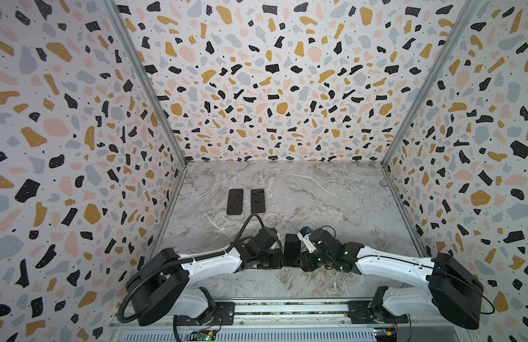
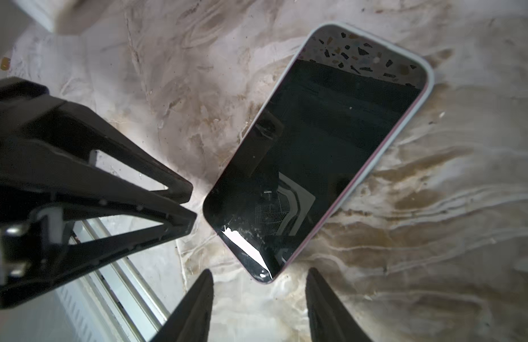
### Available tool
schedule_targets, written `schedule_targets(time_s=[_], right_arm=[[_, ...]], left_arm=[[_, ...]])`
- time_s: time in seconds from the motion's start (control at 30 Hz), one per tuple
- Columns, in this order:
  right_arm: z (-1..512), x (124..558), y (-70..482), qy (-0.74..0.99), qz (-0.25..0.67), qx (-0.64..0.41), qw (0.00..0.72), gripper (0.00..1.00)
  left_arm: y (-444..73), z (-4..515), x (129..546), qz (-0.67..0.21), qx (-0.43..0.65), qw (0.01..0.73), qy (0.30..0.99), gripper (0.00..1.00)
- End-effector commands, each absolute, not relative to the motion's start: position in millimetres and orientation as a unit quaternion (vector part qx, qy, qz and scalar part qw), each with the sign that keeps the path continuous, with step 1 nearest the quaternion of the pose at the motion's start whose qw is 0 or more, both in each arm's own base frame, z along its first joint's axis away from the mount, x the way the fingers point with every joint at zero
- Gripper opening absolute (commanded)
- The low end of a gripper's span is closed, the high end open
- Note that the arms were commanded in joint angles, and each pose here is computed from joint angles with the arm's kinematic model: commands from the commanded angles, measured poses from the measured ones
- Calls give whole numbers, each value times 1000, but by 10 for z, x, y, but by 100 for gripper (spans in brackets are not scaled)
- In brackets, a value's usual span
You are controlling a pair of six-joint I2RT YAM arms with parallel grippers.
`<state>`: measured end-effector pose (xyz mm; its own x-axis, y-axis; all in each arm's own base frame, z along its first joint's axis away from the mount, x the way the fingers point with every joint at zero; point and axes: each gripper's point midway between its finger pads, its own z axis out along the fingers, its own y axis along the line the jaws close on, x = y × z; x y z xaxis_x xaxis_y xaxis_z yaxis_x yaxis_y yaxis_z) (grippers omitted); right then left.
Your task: Put the phone into the phone case
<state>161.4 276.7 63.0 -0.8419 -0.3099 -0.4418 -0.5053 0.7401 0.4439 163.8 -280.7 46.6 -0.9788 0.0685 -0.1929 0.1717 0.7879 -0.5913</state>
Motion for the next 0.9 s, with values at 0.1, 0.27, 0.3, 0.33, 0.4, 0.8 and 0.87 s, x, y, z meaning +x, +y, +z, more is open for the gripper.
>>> schedule_targets(time_s=[0.1, 0.27, 0.3, 0.33, 0.4, 0.8, 0.87], right_arm=[[608, 1617, 2791, 913, 307, -216, 161, 56], [546, 1642, 2809, 914, 306, -218, 154, 56], [545, 1648, 2822, 914, 305, -220, 154, 55], [539, 1650, 2826, 914, 303, -222, 153, 55], [540, 1673, 2844, 914, 303, -223, 154, 54], [435, 1679, 2868, 915, 303, -224, 141, 52], [414, 1674, 2868, 916, 303, -224, 139, 52]], left_arm=[[-2863, 491, 1683, -309, 64, 82, 945, 29], [-2835, 410, 1650, -295, 62, 67, 951, 29], [-2834, 398, 1647, -292, 61, 64, 952, 29], [-2830, 386, 1646, -289, 62, 63, 953, 29], [-2829, 372, 1662, -280, 65, 63, 956, 28], [-2880, 357, 1690, -267, 74, 65, 959, 23], [-2894, 372, 1695, -268, 76, 66, 958, 22]])
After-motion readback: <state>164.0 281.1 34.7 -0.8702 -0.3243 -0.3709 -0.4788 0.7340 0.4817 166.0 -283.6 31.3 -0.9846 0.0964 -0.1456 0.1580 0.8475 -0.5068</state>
